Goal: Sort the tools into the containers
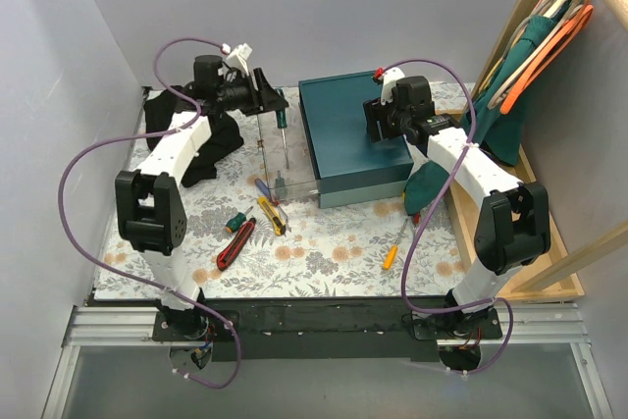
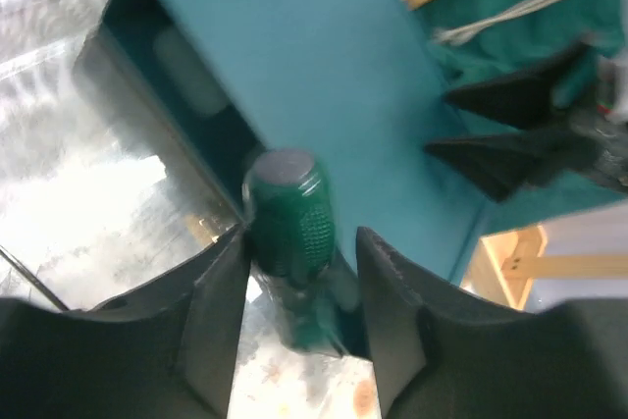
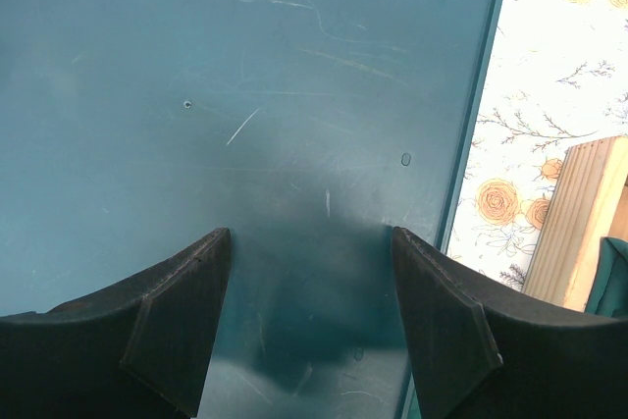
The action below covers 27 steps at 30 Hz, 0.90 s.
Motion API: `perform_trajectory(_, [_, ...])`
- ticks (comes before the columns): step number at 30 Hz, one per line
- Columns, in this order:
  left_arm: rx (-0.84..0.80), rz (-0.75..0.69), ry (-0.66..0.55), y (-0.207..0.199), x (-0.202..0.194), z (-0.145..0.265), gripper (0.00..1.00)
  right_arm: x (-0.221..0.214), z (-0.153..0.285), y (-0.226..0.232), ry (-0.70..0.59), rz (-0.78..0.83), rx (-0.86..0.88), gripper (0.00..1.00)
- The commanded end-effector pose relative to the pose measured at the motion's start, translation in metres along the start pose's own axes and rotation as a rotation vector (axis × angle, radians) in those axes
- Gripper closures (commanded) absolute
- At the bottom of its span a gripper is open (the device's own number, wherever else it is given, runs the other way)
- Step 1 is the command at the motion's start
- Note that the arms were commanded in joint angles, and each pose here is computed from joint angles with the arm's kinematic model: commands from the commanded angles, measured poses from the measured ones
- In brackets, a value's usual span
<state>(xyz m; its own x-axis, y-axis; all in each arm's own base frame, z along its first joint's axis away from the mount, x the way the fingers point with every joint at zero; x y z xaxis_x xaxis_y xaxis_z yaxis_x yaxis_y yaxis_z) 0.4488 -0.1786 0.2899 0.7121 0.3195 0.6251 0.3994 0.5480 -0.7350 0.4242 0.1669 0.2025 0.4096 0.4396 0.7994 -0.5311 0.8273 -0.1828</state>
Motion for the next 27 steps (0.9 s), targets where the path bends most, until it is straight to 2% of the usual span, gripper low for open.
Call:
perform_trajectory(1, [0.053,0.045,-0.082,-0.009,0.021,-0.003,0.50,-0.032,-0.001,0.001,0.117,0.008,-0.001,0.26])
perform_trajectory(2, [0.046,0.019,-0.099,-0.016,0.029,0.001,0.43,-0.034,0.000,0.000,0.120,0.009,-0.003,0.26])
perform_trajectory(4, [0.078,-0.002,-0.167,-0.015,0.047,0.024,0.36,-0.038,0.003,0.002,0.122,0.011,-0.002,0.27])
perform_trajectory(7, [0.226,-0.181,-0.172,0.001,0.033,0.069,0.35,-0.042,0.003,0.003,0.125,0.017,-0.001,0.26])
perform_trajectory(9, [0.334,-0.246,-0.125,0.027,-0.006,0.106,0.36,-0.041,0.002,0.002,0.124,0.024,-0.004,0.26])
perform_trajectory(10, [0.413,-0.513,0.013,0.064,-0.079,0.143,0.36,-0.041,0.001,0.000,0.127,0.022,-0.013,0.25])
perform_trajectory(11, [0.408,-0.598,0.167,0.076,-0.119,0.156,0.38,-0.044,0.000,0.001,0.136,0.018,-0.007,0.25])
perform_trajectory(13, [0.370,-0.597,0.351,0.095,-0.152,0.165,0.42,-0.046,-0.001,0.002,0.144,0.016,0.000,0.26])
perform_trajectory(14, [0.333,-0.546,0.438,0.096,-0.174,0.170,0.42,-0.045,-0.002,0.003,0.143,0.015,0.004,0.25])
perform_trajectory(17, [0.332,-0.498,0.544,0.112,-0.202,0.174,0.44,-0.044,-0.002,0.002,0.140,0.017,0.002,0.26])
perform_trajectory(27, [0.290,-0.496,0.603,0.127,-0.229,0.154,0.43,-0.049,0.001,0.002,0.154,0.024,-0.002,0.25])
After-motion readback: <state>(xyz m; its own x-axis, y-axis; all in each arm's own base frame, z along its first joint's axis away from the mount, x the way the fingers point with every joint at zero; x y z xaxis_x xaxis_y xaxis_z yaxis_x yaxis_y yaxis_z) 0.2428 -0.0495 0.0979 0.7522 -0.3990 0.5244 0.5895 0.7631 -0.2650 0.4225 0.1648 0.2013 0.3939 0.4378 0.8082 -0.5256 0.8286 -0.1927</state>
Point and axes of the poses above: each gripper's point midway between its finger pads, its own z axis back along the fingers, its own y axis along the line the jaws close on, x = y × z, the point moved 3 cm from there along z, back along the fingers, and after that the axes turned 11 degrees about z, right-handed, at the moved point
